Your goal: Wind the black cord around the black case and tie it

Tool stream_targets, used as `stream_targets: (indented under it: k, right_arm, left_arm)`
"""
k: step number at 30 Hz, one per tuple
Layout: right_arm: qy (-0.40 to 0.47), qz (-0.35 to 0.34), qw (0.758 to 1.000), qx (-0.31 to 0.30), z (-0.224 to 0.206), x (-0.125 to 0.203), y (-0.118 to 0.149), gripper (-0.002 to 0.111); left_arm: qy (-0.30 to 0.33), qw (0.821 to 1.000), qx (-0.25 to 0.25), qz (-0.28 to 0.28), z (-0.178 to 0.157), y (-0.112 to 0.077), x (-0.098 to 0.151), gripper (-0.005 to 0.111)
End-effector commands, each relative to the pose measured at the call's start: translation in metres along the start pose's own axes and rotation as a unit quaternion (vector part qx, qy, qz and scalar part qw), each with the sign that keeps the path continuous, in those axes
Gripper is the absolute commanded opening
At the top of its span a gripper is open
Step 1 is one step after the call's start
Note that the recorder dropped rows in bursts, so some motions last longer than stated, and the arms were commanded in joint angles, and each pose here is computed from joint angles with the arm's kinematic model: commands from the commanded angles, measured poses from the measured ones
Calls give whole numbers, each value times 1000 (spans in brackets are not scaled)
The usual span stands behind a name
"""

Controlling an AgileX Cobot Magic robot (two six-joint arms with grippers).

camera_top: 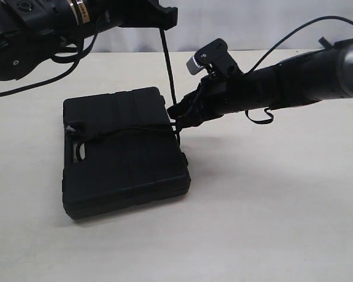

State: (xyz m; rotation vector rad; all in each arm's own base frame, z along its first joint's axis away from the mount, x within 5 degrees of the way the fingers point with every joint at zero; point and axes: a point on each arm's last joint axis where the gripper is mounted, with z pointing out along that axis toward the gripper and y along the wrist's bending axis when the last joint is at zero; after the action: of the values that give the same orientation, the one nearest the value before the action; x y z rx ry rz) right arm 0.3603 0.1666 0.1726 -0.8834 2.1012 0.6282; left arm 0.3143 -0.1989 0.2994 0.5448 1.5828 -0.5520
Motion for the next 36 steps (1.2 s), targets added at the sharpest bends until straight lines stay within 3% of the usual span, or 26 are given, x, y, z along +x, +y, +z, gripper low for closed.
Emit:
stream_targets:
  k: [1,6,14,17,20,24,26,30,36]
  right_arm:
    - [-28,-5,999,15,-18,-17,3,58]
    - [-39,-3,999,10,-14,-21,9,51]
    - [-11,-15,1000,12,7,-13,25,4]
    - [-7,-7,999,47,5,-13,19,4]
    - [-3,7,998,69,5,-12,15,4]
    - [-2,48,994,97,4,-10,9,4]
    - [-4,93,988,124,2,-9,3,4]
    - [-20,203,973,112,-4,-7,-8,4]
    - [-28,349,928,129,-15,12,-28,4]
  left_arm:
    - [-7,1000,0,4,-1,-1,-6,0]
    - [-11,1000,1,3,-1,-1,-6,0]
    - [2,1000,-4,-1,-1,0,-4,0]
    - [32,999,-13,20,-1,2,1,8]
    - [50,998,-11,44,-1,2,5,32]
    - [51,998,-19,27,-2,3,5,59]
    - [61,998,-23,27,-2,4,6,62]
    - [81,996,-31,28,-2,5,10,62]
    - [117,992,-45,31,-4,8,16,62]
